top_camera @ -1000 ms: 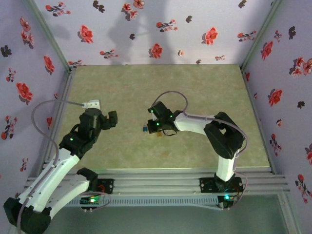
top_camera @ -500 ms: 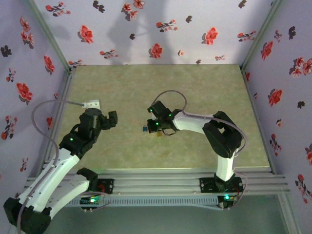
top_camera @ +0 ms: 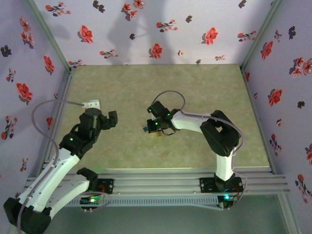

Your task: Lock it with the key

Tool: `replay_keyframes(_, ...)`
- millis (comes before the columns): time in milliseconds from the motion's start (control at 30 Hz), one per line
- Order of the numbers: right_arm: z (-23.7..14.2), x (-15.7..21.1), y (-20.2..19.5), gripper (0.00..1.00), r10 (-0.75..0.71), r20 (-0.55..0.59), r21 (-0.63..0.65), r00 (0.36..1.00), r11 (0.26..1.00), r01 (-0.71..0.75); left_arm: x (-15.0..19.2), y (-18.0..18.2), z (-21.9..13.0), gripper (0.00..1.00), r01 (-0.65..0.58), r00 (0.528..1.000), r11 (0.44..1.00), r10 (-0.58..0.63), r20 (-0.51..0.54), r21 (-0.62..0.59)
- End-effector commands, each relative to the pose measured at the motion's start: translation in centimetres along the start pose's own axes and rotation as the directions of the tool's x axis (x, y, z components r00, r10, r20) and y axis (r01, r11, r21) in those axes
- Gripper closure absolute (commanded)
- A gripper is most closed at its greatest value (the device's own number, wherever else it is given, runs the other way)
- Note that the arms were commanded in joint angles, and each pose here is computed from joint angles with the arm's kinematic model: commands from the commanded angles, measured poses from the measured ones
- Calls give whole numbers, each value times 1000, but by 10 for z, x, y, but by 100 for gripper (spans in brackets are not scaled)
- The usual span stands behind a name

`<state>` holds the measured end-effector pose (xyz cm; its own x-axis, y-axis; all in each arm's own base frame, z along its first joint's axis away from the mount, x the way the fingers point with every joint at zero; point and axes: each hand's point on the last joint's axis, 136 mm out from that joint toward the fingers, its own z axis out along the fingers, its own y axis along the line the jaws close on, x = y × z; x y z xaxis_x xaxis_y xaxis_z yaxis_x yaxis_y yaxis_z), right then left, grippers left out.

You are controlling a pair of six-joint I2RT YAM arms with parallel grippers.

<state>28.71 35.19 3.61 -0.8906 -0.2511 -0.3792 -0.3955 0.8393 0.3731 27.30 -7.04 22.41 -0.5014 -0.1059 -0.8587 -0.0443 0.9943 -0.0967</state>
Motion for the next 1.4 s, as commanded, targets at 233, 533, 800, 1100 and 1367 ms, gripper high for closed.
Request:
replay_keyframes(233,-1,-1,-2,94,11,2,19,1000,1000,-11,-3,7,2,0,-8,1000,999,9,22,-32)
replay_keyframes(533,1,1,-3,87,13,-13,23,1000,1000,-13,-2,7,2,0,-8,1000,999,8,21,-32)
replay_keyframes(800,-1,0,-4,82,14,-4,28,1000,999,-14,-2,7,2,0,-7,1000,999,7,19,-33)
replay_keyframes(1100,-9,-4,-1,71,3,25,14,1000,1000,-4,-1,6,3,0,-7,1000,999,7,17,-33)
replay_keyframes(1367,-18,-7,2,52,-11,61,2,998,1000,11,0,6,4,0,-7,1000,999,7,11,-34)
